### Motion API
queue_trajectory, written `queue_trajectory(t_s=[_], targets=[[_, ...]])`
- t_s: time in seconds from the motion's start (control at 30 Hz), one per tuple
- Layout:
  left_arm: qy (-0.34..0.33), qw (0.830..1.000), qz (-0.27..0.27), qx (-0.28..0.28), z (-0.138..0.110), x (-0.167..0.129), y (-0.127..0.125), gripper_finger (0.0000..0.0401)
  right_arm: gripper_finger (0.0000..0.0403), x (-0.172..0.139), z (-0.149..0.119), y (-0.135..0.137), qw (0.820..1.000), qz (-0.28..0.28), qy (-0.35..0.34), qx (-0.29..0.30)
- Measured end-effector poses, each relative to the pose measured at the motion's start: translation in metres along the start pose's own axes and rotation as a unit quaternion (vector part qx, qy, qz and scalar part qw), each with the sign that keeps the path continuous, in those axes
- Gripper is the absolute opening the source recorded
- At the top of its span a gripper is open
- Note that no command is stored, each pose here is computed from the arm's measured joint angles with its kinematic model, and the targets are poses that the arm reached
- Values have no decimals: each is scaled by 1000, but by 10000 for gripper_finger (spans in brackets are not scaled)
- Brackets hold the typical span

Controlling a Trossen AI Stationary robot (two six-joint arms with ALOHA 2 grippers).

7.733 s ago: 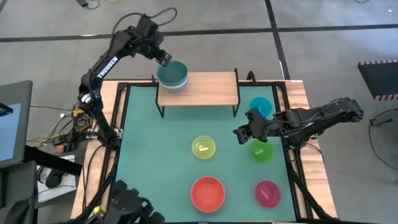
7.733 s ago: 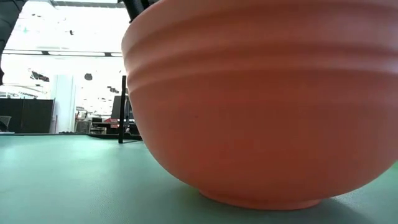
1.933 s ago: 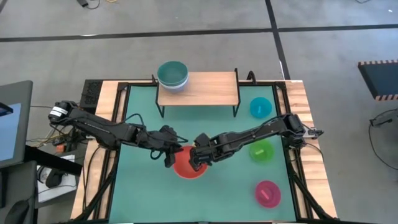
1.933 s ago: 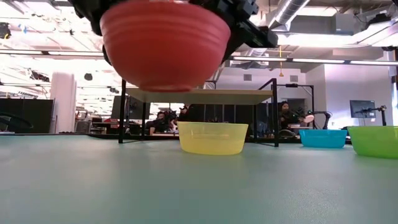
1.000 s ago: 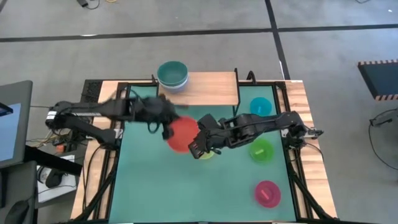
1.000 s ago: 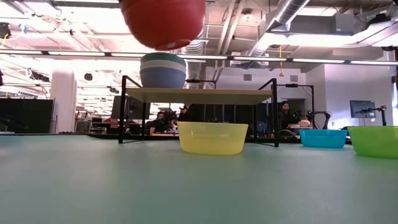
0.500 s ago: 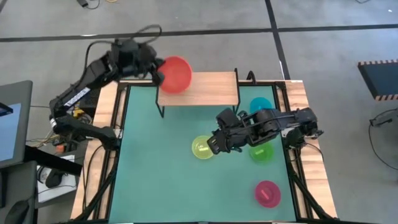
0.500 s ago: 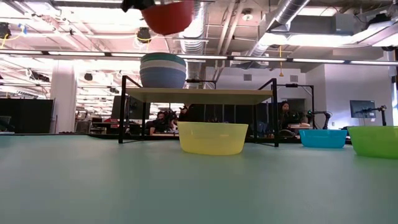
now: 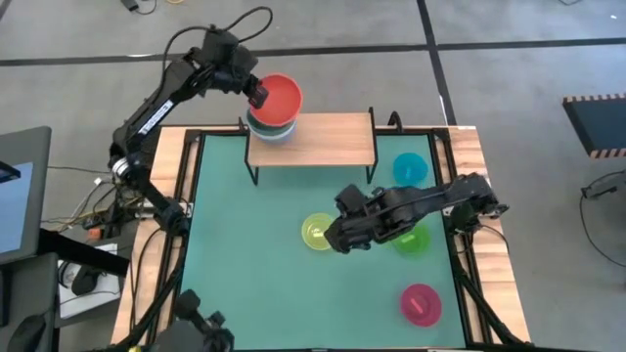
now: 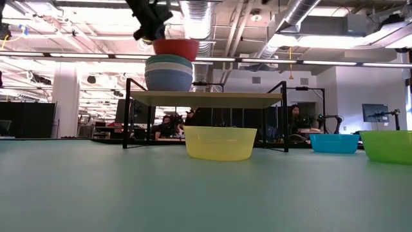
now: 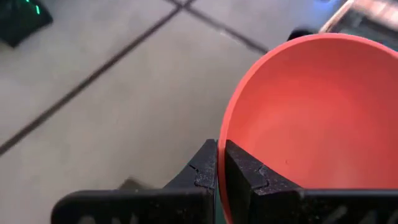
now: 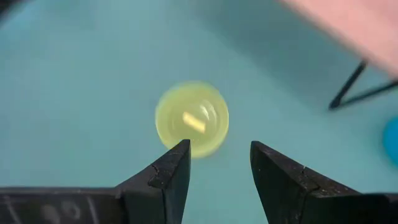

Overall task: Place and stack bowls onto a shelf
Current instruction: Stack the orange bowl on top of the green bowl on the shelf

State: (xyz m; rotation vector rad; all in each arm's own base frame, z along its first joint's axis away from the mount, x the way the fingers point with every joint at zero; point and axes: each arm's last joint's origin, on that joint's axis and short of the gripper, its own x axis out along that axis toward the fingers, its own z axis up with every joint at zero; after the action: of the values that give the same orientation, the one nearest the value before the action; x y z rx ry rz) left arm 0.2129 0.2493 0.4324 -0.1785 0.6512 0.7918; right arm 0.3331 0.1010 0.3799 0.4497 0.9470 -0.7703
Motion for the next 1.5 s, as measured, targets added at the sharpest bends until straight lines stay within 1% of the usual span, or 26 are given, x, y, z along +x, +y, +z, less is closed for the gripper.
queue_trajectory(t_s=[0.07, 0.23, 0.3, 0.4, 0.5, 0.6, 0.67, 0.73, 0.83, 0.97, 1.1, 1.27, 1.43, 1.5], targets=[[35, 999, 2, -6, -3, 8, 5, 0, 191, 11, -7, 2, 1000, -10, 23, 2], [115, 993, 4, -21, -14, 21, 17, 0, 191, 38, -21, 8, 999, -28, 36, 2], [133, 991, -3, -32, -17, 25, 21, 0, 191, 46, -21, 6, 998, -39, 38, 1], [132, 990, -24, -49, -18, 27, 25, 4, 191, 61, -19, 6, 998, -41, 37, 11], [126, 988, -56, -74, -18, 27, 27, 27, 191, 71, -13, 5, 999, -35, 31, 26], [122, 983, -89, -101, -18, 26, 28, 65, 191, 75, -8, 3, 999, -34, 28, 30], [121, 981, -98, -114, -18, 26, 27, 92, 191, 76, -7, 3, 999, -34, 28, 29], [120, 982, -89, -115, -18, 25, 28, 116, 191, 75, -7, 3, 999, -33, 28, 26], [113, 986, -54, -107, -16, 22, 30, 144, 191, 74, -10, 5, 999, -32, 31, 22], [98, 991, -14, -94, -10, 16, 37, 164, 191, 70, -17, 6, 998, -35, 40, 15], [109, 990, 2, -88, -13, 15, 41, 165, 191, 64, -24, 7, 998, -33, 47, 11], [137, 988, 9, -76, -17, 29, 42, 155, 191, 52, -26, 6, 999, -11, 41, 18], [138, 987, 24, -72, -19, 37, 41, 147, 191, 51, -26, 6, 999, -8, 40, 23], [145, 986, 22, -73, -23, 42, 40, 146, 191, 51, -26, 6, 999, -8, 40, 23]])
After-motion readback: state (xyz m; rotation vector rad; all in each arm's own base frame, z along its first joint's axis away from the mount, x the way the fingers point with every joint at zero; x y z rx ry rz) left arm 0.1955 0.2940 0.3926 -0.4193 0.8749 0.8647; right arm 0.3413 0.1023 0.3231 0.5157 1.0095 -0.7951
